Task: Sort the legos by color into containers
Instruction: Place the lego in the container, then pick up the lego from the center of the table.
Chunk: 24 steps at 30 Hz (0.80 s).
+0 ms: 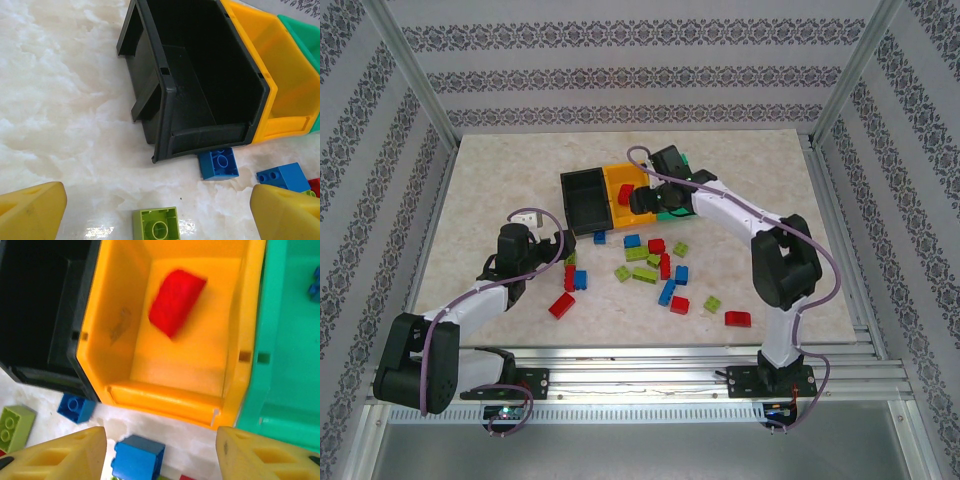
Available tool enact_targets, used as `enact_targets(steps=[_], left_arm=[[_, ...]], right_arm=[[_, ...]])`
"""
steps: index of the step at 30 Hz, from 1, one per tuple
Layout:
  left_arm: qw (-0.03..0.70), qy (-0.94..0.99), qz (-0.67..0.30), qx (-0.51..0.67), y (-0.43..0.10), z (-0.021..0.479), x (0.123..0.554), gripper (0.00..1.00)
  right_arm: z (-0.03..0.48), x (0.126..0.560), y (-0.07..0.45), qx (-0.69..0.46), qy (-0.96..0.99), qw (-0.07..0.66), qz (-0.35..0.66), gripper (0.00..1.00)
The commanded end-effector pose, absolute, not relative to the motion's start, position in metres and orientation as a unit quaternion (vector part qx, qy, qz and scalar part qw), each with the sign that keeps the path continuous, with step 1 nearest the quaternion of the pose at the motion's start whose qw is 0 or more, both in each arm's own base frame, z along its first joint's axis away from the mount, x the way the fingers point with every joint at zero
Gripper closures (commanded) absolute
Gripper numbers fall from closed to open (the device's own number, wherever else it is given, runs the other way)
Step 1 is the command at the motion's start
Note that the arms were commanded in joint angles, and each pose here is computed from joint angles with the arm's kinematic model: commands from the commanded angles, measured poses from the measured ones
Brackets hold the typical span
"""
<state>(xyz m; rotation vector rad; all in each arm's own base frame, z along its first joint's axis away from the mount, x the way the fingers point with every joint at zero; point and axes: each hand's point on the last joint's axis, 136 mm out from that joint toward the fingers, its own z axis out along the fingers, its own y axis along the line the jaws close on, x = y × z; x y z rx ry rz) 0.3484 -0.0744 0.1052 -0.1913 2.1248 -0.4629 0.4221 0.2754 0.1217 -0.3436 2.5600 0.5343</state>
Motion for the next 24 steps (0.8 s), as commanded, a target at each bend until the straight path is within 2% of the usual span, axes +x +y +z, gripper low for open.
enact_targets(steps=[1,9,24], left_arm=[[0.475,0.854,-0.194,-0.084,-0.072,0.111,0.353,0.05],[0.474,0.853,-0.199,-0.084,-0.073,0.110,0.353,0.05],[0.478,0.853,-0.195,-0.084,-0.072,0.112,0.352,0.05]], right_arm=[[0.111,0.397,0.265,-0.127,0.948,0.227,0.185,0.40],[0.068,0.358,0.232,-0.133,0.967,0.173,0.133,0.37],[0.033,0.358,0.246,-0.141,0.975,0.132,0.107,0.37]])
